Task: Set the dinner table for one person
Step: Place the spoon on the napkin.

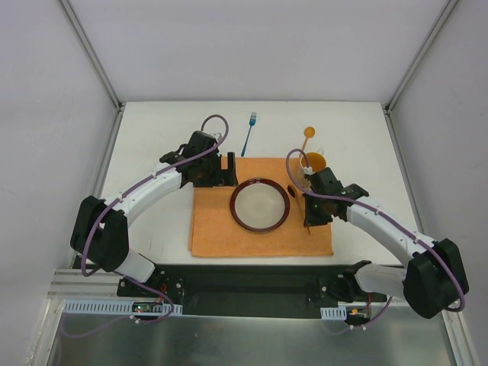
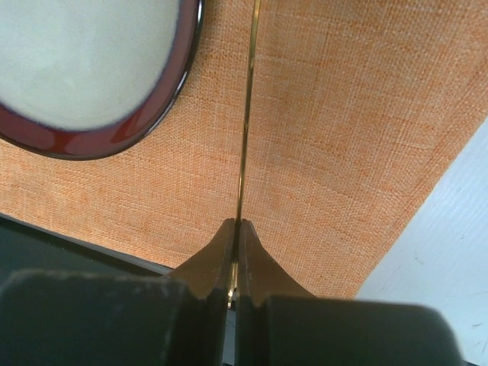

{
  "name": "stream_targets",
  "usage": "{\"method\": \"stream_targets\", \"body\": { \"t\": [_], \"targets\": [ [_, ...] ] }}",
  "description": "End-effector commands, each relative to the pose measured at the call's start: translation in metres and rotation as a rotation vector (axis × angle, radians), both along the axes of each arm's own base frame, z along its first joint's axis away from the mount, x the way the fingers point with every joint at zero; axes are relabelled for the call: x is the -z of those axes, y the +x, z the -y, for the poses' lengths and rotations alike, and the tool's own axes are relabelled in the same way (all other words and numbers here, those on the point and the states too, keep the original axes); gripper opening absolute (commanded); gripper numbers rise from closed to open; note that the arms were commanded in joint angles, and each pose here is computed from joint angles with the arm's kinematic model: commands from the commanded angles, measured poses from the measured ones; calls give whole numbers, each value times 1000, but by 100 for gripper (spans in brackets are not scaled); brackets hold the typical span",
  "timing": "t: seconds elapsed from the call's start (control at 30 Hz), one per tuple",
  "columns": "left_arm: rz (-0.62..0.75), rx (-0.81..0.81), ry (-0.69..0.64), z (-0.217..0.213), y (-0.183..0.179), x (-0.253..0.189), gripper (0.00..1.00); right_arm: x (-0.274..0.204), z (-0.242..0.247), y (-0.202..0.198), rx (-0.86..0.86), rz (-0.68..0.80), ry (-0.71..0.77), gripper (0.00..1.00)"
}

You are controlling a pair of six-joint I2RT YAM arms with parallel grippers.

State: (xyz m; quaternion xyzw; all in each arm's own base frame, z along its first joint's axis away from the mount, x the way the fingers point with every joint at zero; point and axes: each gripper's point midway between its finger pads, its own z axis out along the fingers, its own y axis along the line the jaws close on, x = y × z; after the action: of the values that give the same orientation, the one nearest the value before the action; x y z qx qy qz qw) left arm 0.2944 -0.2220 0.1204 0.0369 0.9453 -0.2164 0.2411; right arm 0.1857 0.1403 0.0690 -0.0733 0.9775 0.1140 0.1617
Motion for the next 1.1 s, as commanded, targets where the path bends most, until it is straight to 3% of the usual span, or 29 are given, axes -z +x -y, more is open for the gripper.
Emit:
{"method": "stream_targets", "body": {
  "t": [0.0,0.5,0.73,0.9,1.07],
  "targets": [
    [30,0,-14,-4,1,-11,99,0,3,-4,31,8,-1,1],
    [20,-1,-10,-5,1,-10,99,-3,27,-5,163,50,-79,1],
    [16,-5,-8,-7,1,-9,99,1,22,0,146,14,-98,1],
    [12,-7,-7,-9,1,-8,99,3,16,2,114,-13,-91,28],
    [10,-10,-4,-10,2,-7,99,3,11,3,95,-22,-80,29]
  ]
}}
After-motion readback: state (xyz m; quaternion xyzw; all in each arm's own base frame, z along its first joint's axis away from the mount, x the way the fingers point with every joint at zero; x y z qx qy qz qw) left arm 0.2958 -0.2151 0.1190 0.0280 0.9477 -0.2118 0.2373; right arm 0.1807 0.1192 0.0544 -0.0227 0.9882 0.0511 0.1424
